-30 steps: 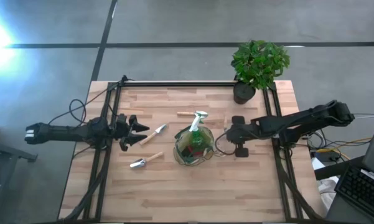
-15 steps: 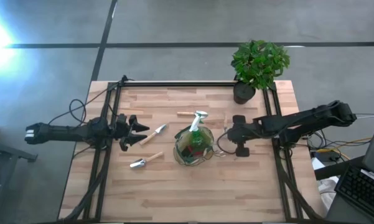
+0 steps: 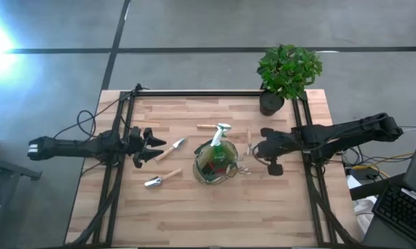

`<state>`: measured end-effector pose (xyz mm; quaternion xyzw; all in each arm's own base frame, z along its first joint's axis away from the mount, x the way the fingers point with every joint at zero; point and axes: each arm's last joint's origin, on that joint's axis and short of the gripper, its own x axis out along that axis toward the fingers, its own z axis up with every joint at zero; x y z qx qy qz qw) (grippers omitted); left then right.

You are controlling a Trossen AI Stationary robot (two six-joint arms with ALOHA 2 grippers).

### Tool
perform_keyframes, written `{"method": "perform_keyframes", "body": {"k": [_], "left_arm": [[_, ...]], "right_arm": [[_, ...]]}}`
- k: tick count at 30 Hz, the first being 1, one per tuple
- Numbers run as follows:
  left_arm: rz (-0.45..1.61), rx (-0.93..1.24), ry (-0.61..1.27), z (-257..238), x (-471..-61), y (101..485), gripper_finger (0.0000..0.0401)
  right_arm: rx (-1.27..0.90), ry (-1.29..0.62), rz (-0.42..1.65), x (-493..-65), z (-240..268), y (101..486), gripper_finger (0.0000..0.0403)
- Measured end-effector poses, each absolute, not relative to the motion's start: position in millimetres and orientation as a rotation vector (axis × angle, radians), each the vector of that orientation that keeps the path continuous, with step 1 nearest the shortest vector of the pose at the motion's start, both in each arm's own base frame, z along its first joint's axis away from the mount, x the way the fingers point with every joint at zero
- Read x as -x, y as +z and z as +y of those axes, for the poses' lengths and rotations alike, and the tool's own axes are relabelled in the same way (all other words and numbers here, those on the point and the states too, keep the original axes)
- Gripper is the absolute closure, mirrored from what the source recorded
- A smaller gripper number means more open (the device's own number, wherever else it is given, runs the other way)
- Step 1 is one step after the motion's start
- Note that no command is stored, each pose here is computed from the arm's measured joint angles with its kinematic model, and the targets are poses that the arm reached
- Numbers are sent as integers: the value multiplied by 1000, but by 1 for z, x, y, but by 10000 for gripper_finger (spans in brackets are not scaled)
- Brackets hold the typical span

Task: Pick & Place Garden tools in Gardening bag
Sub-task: Put the brown hand rake into the green gardening bag

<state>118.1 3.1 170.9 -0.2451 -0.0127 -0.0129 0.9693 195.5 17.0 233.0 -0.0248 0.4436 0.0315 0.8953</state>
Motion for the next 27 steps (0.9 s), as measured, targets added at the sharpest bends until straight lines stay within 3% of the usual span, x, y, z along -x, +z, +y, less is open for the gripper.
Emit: {"method": "perform_keyframes", "body": {"k": [8, 18, 27], "left_arm": [[-25, 496, -26, 3, -118, 171, 156], [-25, 495, -26, 3, -118, 171, 156], [-25, 495, -26, 3, -118, 171, 156]], "right_arm": [[-3, 219, 770, -182, 20, 259, 395], [-104, 606, 488, -171, 30, 293, 395], [-290, 763, 510, -170, 34, 308, 395]]}}
